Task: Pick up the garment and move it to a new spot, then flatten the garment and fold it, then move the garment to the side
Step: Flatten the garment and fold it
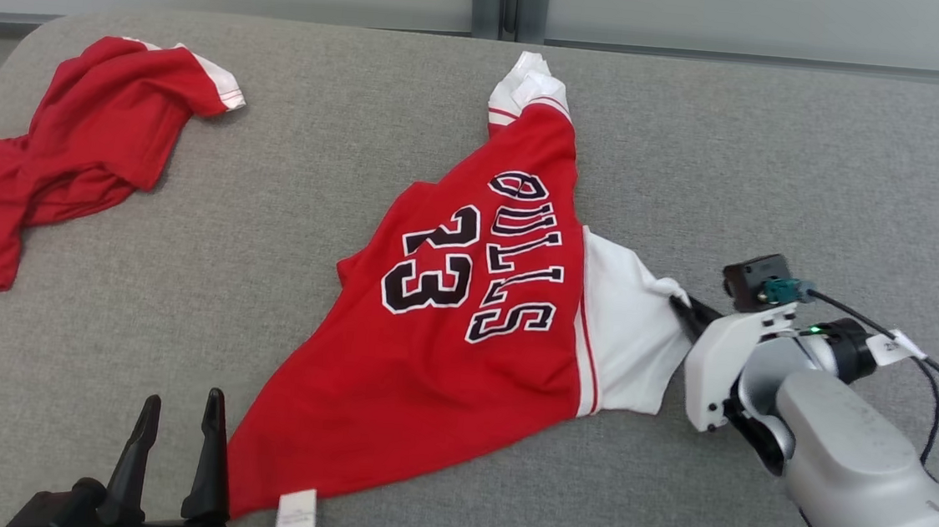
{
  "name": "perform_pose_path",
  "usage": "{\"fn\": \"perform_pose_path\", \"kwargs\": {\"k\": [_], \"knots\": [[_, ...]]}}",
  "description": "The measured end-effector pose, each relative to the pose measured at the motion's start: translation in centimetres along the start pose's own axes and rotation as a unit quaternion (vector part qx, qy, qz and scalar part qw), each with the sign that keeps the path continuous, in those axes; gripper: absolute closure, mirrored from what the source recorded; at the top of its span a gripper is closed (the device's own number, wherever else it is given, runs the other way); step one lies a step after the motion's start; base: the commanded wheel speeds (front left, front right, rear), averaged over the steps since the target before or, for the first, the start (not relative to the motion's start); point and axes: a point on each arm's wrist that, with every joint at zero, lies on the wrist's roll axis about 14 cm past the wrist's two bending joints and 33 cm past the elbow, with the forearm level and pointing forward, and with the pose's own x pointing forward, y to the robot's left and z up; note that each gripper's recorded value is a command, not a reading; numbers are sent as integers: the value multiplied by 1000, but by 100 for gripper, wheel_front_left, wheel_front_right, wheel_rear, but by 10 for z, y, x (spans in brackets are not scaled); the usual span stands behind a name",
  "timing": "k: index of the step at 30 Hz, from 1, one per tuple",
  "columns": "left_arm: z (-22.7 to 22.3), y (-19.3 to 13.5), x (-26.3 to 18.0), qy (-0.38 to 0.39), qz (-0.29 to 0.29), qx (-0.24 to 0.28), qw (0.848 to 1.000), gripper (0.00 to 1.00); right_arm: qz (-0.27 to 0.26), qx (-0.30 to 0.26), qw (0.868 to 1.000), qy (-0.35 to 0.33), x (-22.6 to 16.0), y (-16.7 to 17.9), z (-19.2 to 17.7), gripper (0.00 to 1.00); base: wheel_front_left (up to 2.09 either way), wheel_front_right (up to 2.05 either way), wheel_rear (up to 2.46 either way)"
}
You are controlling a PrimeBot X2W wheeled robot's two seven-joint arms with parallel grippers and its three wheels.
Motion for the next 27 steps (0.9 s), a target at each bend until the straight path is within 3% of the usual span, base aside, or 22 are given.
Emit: {"fn": "perform_pose_path", "kwargs": {"k": [8,18,19,20,21,22,27], "knots": [[-10,-17,0,16,-28,-2,999,0,-120,57,990,-55,-46,-90,8,100,0,0,0],[-23,-49,7,35,-79,-4,996,0,-212,101,971,-37,-97,-131,-41,100,0,0,0],[-24,-51,7,36,-82,-4,996,0,-216,103,970,-40,-99,-132,-42,96,0,0,0],[-25,-53,8,37,-85,-4,996,0,-219,106,969,-41,-100,-131,-43,73,0,0,0],[-26,-54,7,39,-87,-4,995,0,-220,107,969,-41,-100,-130,-45,47,0,0,0],[-27,-55,7,39,-88,-4,995,0,-221,108,968,-41,-100,-129,-46,0,0,0,0],[-21,-56,4,29,-90,-2,996,0,-234,71,968,-58,-110,-135,-39,0,0,0,0]]}}
